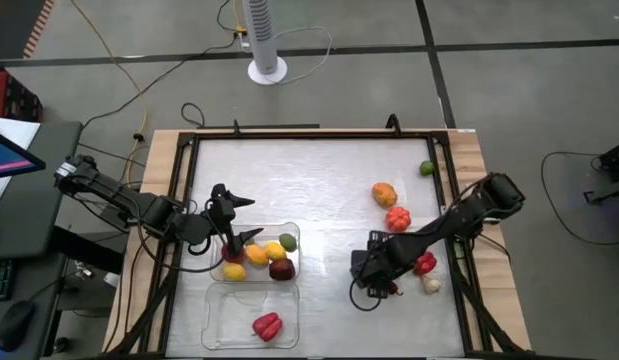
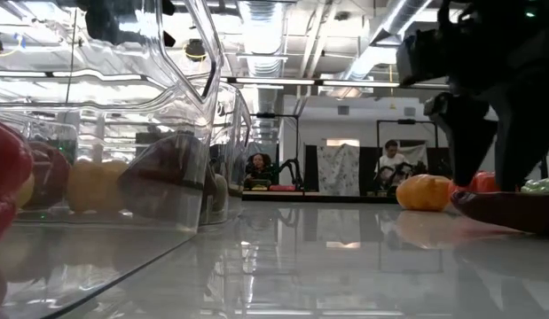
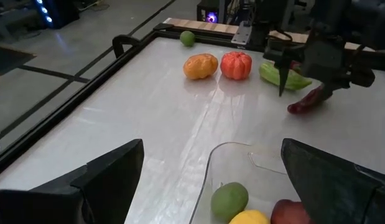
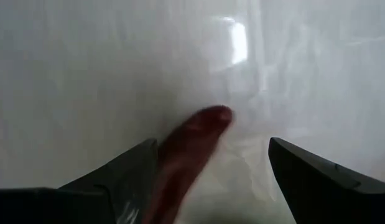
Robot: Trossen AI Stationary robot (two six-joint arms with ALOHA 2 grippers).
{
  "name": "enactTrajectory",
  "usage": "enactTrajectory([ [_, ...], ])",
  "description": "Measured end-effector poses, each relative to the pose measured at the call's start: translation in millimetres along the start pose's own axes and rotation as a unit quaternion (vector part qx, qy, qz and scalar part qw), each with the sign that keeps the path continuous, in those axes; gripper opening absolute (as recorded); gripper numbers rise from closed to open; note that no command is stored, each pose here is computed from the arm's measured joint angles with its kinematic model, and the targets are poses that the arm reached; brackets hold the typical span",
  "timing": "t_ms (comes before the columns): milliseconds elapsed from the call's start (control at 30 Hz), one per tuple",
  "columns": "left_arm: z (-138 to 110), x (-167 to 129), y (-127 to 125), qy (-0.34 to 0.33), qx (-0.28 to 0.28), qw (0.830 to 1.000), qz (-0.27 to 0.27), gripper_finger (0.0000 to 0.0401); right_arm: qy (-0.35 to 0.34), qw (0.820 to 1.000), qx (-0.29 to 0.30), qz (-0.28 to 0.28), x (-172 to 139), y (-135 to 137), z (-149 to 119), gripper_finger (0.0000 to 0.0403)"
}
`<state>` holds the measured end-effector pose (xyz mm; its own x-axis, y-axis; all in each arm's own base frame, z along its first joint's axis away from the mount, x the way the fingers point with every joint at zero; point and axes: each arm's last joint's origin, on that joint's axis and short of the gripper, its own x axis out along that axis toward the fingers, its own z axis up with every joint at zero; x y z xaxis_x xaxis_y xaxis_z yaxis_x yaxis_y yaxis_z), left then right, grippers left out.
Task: Sort produce into baskets
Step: Put the eggplant into the bottom transparent bin
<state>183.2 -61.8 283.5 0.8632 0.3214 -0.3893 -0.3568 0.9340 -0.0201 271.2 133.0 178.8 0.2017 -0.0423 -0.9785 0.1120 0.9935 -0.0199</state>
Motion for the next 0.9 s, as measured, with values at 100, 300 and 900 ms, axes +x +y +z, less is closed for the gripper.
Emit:
enactTrajectory([
  [100, -0.3, 0.0, 0.1, 0.001, 0.002, 1.000, 0.000, 0.0368, -0.007, 1.000, 0.007, 0.013, 6.3, 1.2, -2.7, 0.0333],
  [300, -1.1, 0.0, 0.3, 0.005, 0.010, 1.000, 0.000, 0.0368, -0.011, 0.999, 0.023, 0.036, 18.3, 0.1, -8.1, 0.0323],
  [900, -1.1, 0.0, 0.3, 0.005, 0.018, 1.000, -0.001, 0.0368, -0.021, 1.000, -0.004, 0.011, 19.9, -5.7, -6.4, 0.0103],
])
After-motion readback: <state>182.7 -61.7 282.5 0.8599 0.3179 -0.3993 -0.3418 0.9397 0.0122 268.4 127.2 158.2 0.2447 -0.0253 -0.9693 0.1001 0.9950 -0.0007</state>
